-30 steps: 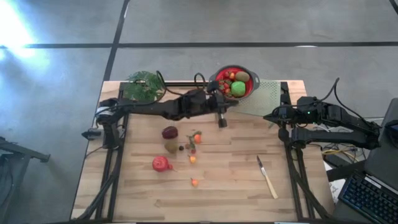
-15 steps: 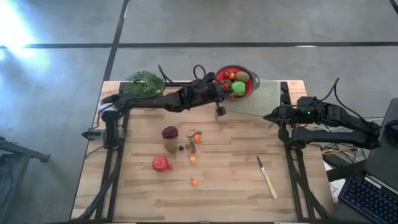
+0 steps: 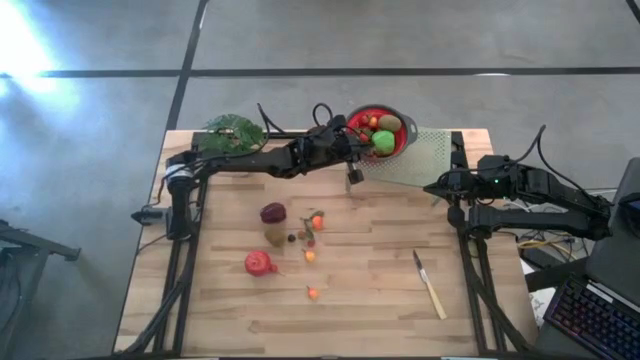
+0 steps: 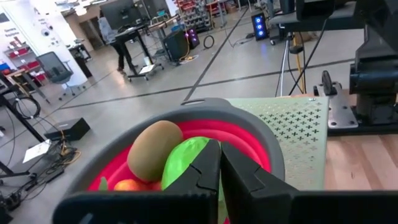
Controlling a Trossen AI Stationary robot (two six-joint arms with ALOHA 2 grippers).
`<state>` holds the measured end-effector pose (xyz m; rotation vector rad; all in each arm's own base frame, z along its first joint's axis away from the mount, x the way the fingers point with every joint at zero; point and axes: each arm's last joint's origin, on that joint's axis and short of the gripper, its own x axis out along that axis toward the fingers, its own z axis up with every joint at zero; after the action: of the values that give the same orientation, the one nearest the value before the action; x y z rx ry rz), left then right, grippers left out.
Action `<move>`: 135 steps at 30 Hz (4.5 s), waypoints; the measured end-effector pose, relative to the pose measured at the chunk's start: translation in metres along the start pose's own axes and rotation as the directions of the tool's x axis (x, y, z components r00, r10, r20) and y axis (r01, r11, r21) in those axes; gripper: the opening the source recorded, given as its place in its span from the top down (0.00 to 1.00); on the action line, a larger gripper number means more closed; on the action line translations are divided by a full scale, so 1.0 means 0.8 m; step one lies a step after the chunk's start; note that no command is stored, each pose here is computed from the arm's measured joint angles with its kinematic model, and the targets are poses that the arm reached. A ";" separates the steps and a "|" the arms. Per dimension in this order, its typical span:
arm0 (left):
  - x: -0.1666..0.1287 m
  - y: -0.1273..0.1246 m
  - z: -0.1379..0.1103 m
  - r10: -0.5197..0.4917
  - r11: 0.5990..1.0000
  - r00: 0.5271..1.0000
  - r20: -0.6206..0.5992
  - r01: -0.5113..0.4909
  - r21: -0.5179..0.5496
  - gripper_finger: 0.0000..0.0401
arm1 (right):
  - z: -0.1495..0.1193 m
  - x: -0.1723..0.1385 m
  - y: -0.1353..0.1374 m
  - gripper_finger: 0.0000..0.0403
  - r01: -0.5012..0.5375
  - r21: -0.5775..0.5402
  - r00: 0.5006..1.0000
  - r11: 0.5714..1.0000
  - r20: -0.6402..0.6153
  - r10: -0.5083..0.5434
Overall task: Pick & Place Fruit
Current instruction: Put the strawberry into the strainer bowl on the shelf
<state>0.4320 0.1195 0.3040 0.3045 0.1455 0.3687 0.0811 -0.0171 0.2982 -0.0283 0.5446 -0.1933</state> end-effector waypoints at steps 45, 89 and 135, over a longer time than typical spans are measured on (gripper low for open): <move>-0.040 -0.073 0.025 -0.256 0.935 0.843 -0.473 0.341 0.101 0.73 | 0.000 0.000 0.000 0.97 0.000 0.000 1.000 1.000 0.000 0.000; -0.124 -0.148 -0.051 -0.419 0.853 0.277 -0.864 0.446 -0.271 0.72 | 0.000 0.000 0.000 0.97 0.000 0.000 1.000 1.000 0.000 0.000; -0.125 -0.164 -0.116 -0.407 0.847 0.333 -0.851 0.487 -0.214 0.79 | 0.000 0.000 0.000 0.97 0.000 0.000 1.000 1.000 0.000 0.000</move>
<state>0.3651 -0.0103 0.1829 0.1048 1.2872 -0.0922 0.0811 -0.0171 0.2982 -0.0282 0.5446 -0.1929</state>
